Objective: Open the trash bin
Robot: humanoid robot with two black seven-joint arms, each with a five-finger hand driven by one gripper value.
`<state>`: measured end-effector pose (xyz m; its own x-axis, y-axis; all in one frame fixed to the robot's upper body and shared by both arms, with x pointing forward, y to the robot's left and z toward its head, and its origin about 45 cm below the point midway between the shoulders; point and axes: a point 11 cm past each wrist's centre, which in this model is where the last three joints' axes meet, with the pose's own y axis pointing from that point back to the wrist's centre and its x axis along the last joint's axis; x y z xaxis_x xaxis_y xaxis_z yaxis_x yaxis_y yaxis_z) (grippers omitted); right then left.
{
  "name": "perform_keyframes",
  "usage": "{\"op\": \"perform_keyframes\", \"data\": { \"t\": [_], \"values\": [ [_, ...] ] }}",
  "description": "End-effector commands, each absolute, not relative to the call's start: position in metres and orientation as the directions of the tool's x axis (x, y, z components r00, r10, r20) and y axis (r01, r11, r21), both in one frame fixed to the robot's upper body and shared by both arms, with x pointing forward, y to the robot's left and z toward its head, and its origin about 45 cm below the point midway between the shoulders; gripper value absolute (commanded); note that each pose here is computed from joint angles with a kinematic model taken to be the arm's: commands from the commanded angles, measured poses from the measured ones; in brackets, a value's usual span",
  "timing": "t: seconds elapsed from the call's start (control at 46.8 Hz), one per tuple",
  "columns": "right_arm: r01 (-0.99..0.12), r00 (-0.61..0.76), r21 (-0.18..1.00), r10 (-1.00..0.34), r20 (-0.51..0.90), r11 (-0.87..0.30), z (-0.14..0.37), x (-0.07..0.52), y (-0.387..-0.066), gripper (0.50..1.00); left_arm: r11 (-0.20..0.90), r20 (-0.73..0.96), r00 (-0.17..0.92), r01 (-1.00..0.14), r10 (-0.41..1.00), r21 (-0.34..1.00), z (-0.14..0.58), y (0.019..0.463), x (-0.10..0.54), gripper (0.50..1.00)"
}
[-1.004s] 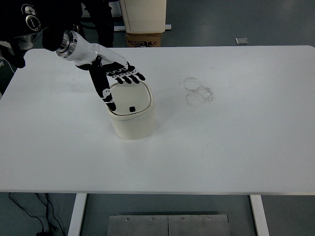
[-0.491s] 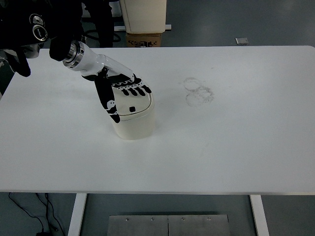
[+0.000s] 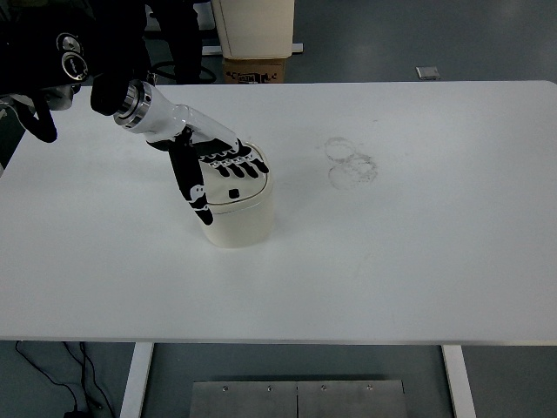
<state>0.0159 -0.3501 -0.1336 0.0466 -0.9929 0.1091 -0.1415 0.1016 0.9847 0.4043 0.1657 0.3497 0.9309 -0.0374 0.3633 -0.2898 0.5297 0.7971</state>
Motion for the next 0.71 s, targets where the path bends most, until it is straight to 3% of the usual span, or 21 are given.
{"op": "perform_keyframes", "data": {
  "t": [0.0,0.684],
  "values": [
    [-0.142,0.047,0.985,-0.993,0.109,0.101,-0.134,0.016,-0.35,0.991,0.53,0.352,0.935,-0.278,-0.041,0.801,0.346,0.165,0.402,1.0],
    [-0.142,0.047,0.985,-0.993,0.109,0.101,-0.134,0.016,-0.35,0.991,0.529,0.344,0.939,-0.278,-0.027,0.802,0.341,0.17,0.402,1.0]
  ]
}}
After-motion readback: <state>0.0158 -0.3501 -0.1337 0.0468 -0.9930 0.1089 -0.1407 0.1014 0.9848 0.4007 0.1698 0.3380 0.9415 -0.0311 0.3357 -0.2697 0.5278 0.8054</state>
